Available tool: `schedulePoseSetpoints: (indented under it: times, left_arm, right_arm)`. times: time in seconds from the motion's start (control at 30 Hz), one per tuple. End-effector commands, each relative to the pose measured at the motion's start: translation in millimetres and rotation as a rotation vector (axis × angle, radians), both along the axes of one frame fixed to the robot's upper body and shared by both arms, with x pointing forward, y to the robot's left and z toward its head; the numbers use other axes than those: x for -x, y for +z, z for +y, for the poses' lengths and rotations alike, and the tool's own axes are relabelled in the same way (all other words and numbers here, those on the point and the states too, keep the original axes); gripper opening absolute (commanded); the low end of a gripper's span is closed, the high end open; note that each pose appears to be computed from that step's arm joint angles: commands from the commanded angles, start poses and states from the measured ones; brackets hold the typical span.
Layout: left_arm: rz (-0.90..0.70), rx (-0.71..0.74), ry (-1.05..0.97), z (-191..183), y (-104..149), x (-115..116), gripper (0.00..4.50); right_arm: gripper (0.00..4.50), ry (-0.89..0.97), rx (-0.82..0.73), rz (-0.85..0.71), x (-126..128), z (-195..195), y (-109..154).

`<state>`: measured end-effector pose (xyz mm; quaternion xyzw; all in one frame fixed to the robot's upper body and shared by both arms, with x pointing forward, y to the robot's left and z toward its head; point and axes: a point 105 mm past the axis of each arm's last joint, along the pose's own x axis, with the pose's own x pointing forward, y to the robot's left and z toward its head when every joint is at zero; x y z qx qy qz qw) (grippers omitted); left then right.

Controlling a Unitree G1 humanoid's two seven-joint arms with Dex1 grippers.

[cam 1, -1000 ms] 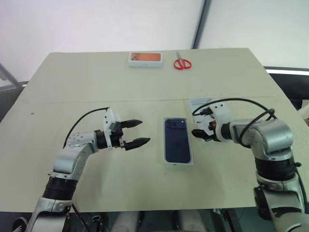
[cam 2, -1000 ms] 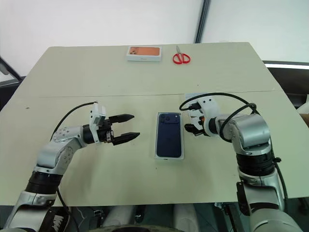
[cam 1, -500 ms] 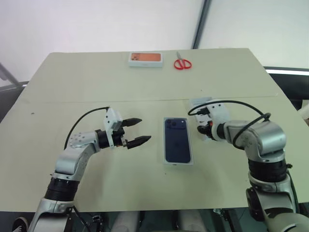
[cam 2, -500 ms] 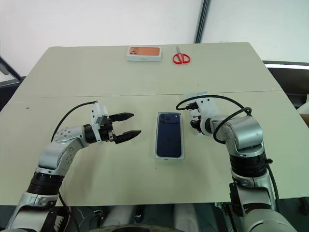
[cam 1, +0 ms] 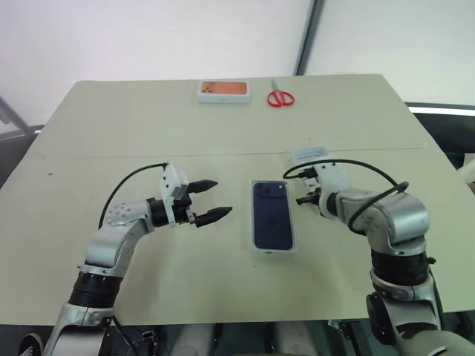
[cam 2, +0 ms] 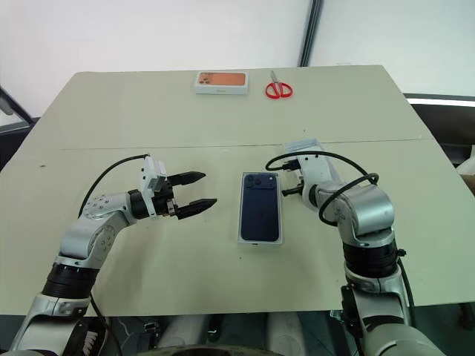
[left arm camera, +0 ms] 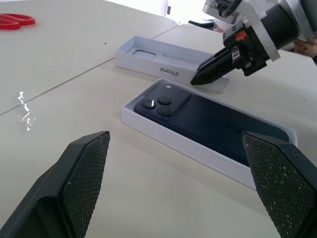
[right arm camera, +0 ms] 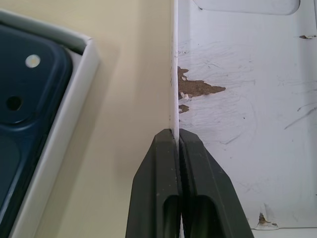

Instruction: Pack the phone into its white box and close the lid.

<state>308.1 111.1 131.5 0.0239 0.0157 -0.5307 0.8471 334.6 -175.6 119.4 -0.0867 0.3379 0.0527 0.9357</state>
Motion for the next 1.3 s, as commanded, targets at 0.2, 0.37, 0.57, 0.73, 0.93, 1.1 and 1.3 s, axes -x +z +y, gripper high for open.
schedulePoseSetpoints:
  times: [0.2, 0.37, 0.57, 0.73, 0.93, 1.1, 1.3]
  left_arm:
    - [-0.023, 0.043, 0.052, 9, 15, -9, 4.50]
    - [-0.004, 0.073, 0.094, 19, 20, -13, 4.50]
    - [-0.002, 0.120, 0.134, 25, 30, -17, 4.50]
    - [-0.006, 0.123, 0.137, 27, 33, -15, 4.50]
    - [-0.013, 0.120, 0.140, 30, 36, -13, 4.50]
    - [-0.013, 0.115, 0.128, 25, 35, -8, 4.50]
    - [0.017, 0.136, 0.125, 27, 33, -2, 2.20]
  right_arm:
    - [0.03, 0.170, -0.495, -0.183, -5, 39, 61]
    - [0.03, 0.257, -0.828, -0.251, -4, 50, 88]
    - [0.03, 0.440, -1.170, -0.206, 21, 88, 96]
    - [0.03, 0.547, -1.294, -0.072, 62, 114, 87]
    - [0.03, 0.520, -1.461, 0.057, 89, 134, 77]
    - [0.03, 0.495, -1.511, 0.080, 95, 147, 77]
    - [0.00, 0.428, -1.509, 0.162, 100, 155, 59]
